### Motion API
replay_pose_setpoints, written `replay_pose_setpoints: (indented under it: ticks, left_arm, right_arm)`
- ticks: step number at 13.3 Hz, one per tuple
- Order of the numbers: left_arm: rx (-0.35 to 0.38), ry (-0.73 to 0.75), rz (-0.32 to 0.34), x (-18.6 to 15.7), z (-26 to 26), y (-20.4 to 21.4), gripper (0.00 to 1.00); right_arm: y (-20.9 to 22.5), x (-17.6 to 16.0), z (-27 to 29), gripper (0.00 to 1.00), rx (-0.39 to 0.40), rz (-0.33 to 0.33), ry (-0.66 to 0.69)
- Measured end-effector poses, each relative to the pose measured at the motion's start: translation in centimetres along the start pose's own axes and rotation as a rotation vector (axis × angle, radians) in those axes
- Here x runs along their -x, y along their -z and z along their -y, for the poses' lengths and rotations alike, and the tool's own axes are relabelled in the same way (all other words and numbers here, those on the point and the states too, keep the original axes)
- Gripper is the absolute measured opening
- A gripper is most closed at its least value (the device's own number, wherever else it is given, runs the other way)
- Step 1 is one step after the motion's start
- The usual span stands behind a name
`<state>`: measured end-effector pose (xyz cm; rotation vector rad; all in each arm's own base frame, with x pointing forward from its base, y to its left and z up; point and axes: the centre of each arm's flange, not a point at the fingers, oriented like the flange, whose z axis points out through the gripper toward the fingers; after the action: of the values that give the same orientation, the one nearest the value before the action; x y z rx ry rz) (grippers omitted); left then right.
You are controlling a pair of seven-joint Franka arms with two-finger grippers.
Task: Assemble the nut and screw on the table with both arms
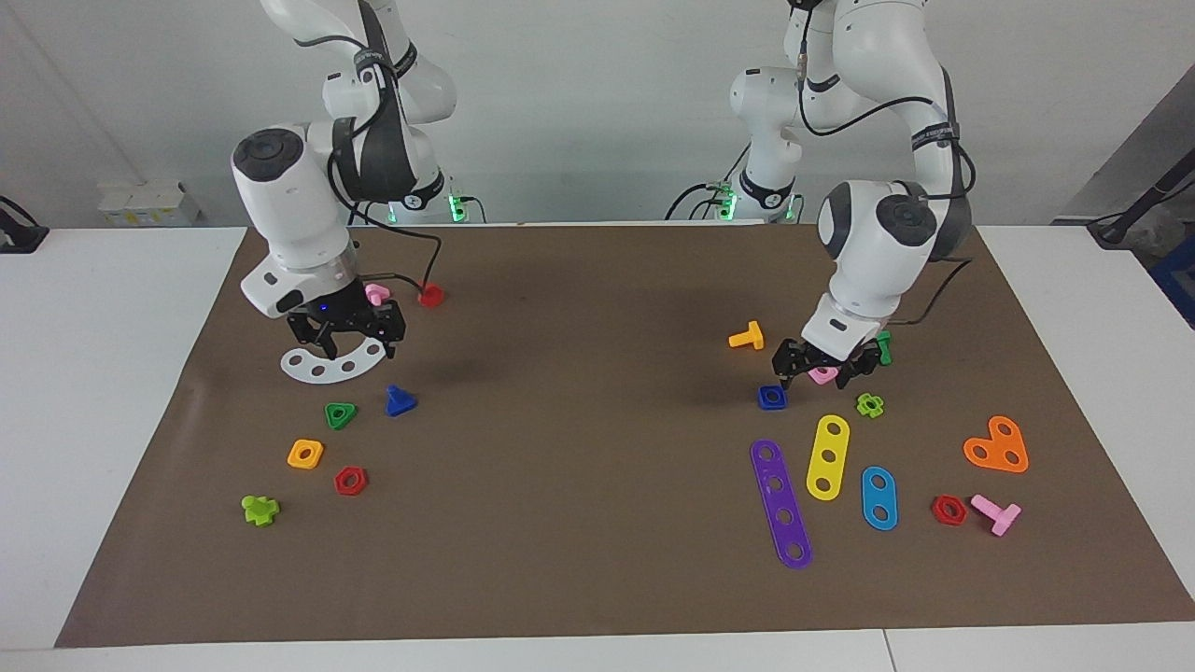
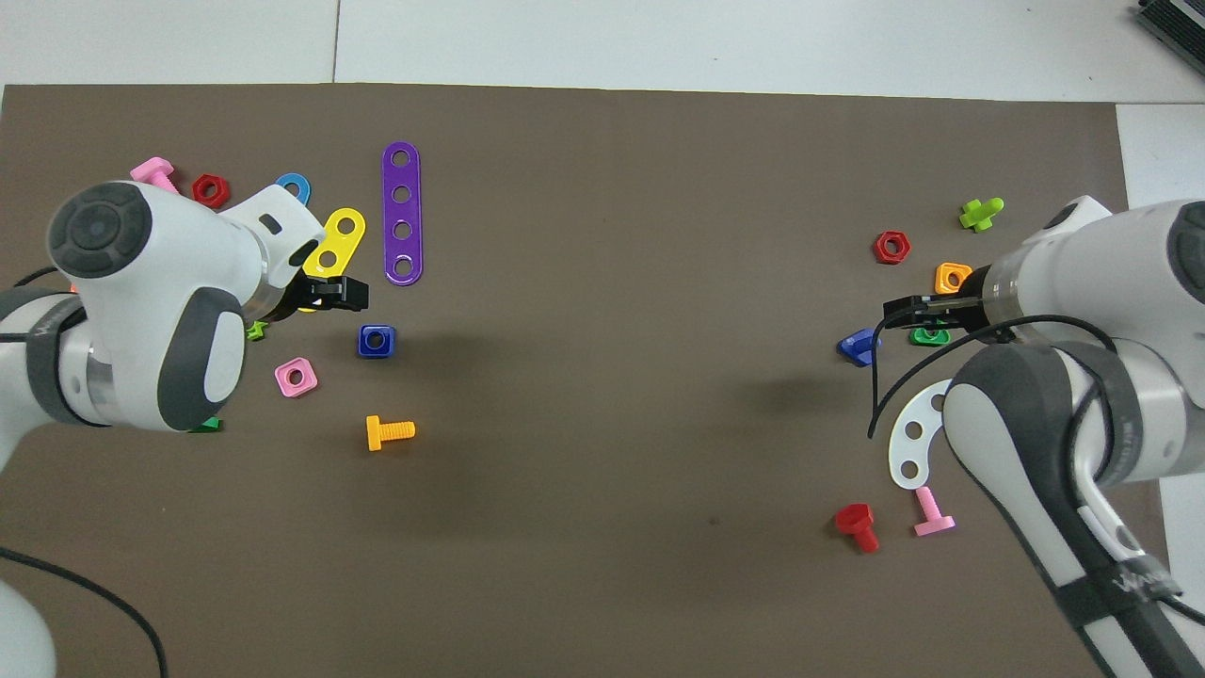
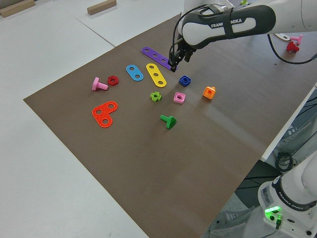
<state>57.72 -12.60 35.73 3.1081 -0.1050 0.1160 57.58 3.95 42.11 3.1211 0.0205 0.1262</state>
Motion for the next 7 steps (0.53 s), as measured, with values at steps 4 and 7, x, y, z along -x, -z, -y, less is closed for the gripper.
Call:
replay_pose_setpoints:
  ticks: [4, 7]
  left_arm:
    - [-0.001, 0.028, -0.002, 1.2, -0.7, -3.7, 0.87]
    - [0.001, 0.034, -0.011, 1.2, -2.1, -5.1, 0.87]
  right_arm:
    - [-5.7, 0.1, 0.6, 0.84, -0.003, -0.004, 0.01]
    - [-9.0, 1.9, 0.7, 0.81, -0.007, -0.024, 0.014]
